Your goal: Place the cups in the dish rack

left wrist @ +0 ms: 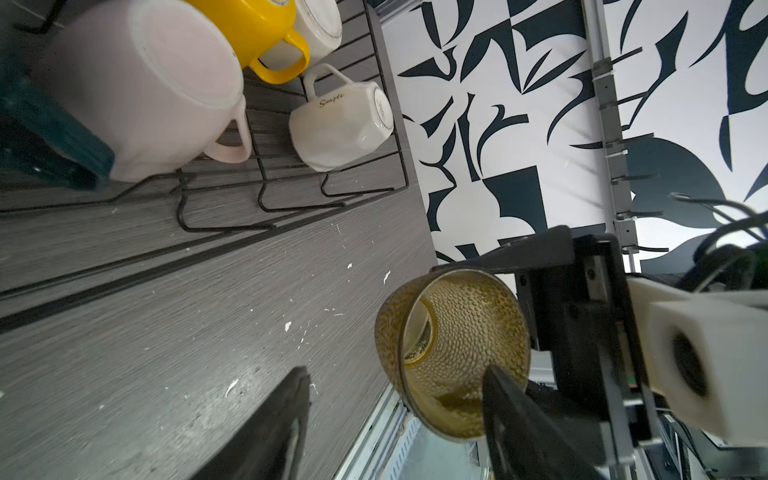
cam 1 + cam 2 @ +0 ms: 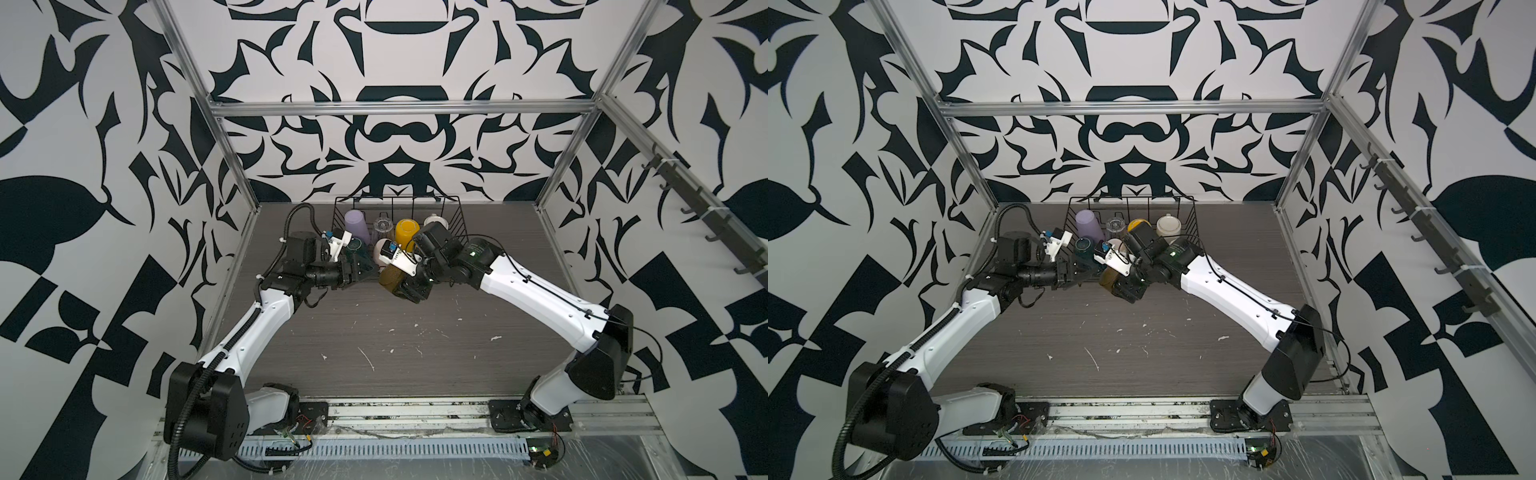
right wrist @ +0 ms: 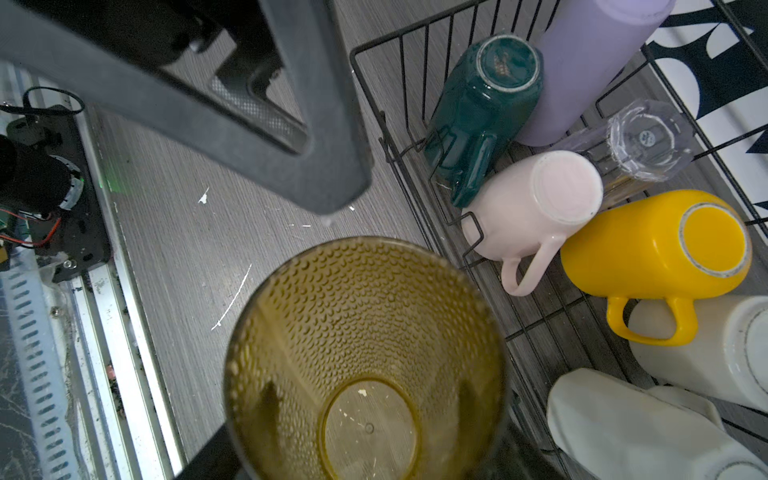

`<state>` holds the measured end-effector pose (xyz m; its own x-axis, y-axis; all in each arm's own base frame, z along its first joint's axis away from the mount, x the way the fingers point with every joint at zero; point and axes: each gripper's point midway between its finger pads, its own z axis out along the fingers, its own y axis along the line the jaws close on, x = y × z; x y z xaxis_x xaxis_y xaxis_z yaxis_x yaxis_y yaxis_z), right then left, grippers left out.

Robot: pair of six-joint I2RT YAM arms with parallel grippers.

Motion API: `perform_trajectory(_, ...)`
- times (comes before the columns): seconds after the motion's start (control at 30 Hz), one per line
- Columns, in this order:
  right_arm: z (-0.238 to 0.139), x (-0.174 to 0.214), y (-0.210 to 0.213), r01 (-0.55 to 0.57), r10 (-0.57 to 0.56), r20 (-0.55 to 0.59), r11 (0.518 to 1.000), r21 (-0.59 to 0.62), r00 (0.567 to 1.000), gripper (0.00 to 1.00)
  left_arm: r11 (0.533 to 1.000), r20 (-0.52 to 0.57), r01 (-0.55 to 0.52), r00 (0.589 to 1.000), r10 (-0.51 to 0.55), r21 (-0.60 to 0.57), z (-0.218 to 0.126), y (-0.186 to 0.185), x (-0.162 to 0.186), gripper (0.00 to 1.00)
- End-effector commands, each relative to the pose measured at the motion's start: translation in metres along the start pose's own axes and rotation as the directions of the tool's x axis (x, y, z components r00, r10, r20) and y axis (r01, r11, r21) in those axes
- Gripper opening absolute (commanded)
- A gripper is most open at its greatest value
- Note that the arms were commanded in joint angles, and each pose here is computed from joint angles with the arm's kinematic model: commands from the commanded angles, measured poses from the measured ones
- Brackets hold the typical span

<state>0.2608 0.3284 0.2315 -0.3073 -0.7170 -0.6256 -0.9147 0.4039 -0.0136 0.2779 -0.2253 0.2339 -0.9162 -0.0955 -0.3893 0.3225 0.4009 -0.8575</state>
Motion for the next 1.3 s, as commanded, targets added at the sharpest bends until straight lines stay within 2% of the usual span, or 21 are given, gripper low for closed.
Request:
perform_trajectory(0.0,-0.013,-0.021,0.0,0.039,-0.04,0.057,0.999,0.02,0.998,0.11,1.0,-0.048,-0.012,0.999,0.012,0.014,0.004,-0.004,0.011,0.68)
perform_trajectory(0.37,-0.009,-0.03,0.013,0.095,-0.094,0.06,0.995,-0.009,0.994,0.11,0.999,-0.119,-0.014,0.993,0.018,0.036,0.016,-0.008,0.029,0.61)
perform_trajectory(0.57,-0.006,-0.033,0.02,0.119,-0.118,0.062,0.993,-0.025,0.991,0.1,0.999,-0.152,0.022,0.988,-0.018,0.026,0.024,0.003,0.033,0.51)
perform_trajectory(0.7,-0.005,-0.035,0.021,0.12,-0.118,0.065,0.992,-0.031,0.991,0.11,0.999,-0.152,0.022,0.988,-0.018,0.026,0.024,0.003,0.032,0.39)
perform_trajectory(0.87,-0.005,-0.037,0.024,0.115,-0.111,0.08,0.992,-0.045,0.991,0.14,0.999,-0.144,0.011,0.99,-0.006,0.031,0.023,-0.001,0.031,0.08)
perform_trajectory(0.9,-0.005,-0.038,0.024,0.113,-0.109,0.084,0.993,-0.044,0.991,0.16,0.999,-0.142,0.008,0.99,-0.003,0.034,0.022,-0.002,0.03,0.02)
perform_trajectory(0.97,-0.004,-0.039,0.025,0.105,-0.101,0.089,0.993,-0.047,0.991,0.25,0.999,-0.135,-0.001,0.991,0.007,0.044,0.021,-0.006,0.029,0.0)
perform_trajectory(1.07,-0.005,-0.038,0.027,0.099,-0.093,0.095,0.993,-0.06,0.991,0.51,0.998,-0.124,-0.008,0.992,0.015,0.057,0.019,-0.01,0.027,0.0)
perform_trajectory(1.27,-0.024,-0.048,0.031,0.07,-0.056,0.209,0.996,-0.061,0.976,0.73,0.991,-0.068,-0.016,0.997,0.025,0.134,0.008,-0.023,0.017,0.0)
